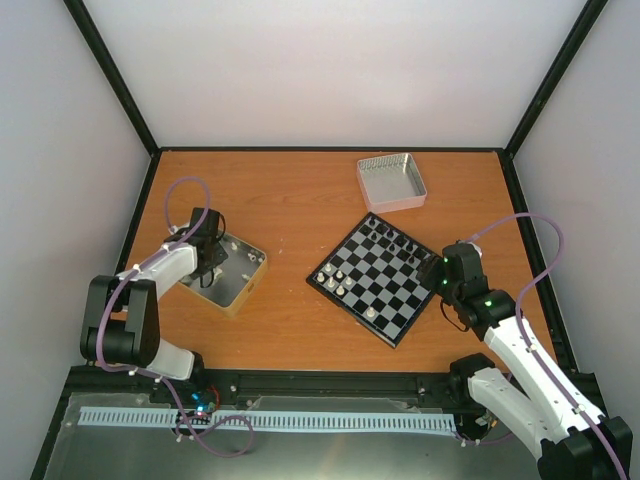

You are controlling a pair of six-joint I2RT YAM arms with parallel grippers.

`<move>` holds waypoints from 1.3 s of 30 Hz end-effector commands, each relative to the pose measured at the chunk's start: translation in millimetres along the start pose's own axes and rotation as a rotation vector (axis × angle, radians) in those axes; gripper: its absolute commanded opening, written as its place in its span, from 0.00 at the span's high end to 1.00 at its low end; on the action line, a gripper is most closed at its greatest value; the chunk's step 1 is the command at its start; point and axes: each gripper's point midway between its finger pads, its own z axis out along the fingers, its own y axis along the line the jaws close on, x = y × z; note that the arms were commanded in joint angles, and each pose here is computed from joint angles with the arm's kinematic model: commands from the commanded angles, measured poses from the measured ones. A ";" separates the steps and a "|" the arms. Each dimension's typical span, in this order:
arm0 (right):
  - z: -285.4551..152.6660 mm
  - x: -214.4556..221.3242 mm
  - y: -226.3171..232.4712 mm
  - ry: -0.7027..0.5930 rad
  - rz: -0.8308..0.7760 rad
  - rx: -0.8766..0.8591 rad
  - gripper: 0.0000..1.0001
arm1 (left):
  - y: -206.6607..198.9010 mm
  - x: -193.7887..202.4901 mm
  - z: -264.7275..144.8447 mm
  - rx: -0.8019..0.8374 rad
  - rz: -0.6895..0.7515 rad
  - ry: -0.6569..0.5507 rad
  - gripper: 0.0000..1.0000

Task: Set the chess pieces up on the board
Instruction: Pick up the chess piece from the storage box.

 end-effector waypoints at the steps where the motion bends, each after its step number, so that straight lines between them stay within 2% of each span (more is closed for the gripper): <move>1: -1.3 -2.5 0.6 -0.016 -0.012 -0.001 0.39 | -2.3 -16.5 -4.8 -0.004 -0.004 -0.042 0.77; 9: -1.2 -2.5 0.4 -0.017 -0.012 0.000 0.39 | -6.1 -7.1 7.0 0.006 0.001 -0.003 0.80; 15: -1.6 -3.3 0.4 -0.020 -0.014 0.001 0.39 | -4.8 -8.1 7.9 -0.003 0.006 -0.012 0.89; 18: -2.0 -3.9 1.1 -0.021 -0.013 0.000 0.39 | -7.2 -18.0 -2.2 0.000 0.014 -0.032 0.97; 24: -0.9 -4.1 3.4 -0.018 -0.010 -0.008 0.39 | -28.3 -42.8 -47.9 0.139 0.059 -0.088 0.99; 29: 1.7 -3.5 4.3 -0.015 -0.008 -0.011 0.39 | -64.3 -46.9 -92.4 0.299 0.144 -0.097 0.97; 39: -3.7 -12.7 1.7 -0.050 -0.022 0.017 0.39 | -194.5 40.8 -176.4 0.721 0.436 -0.033 0.96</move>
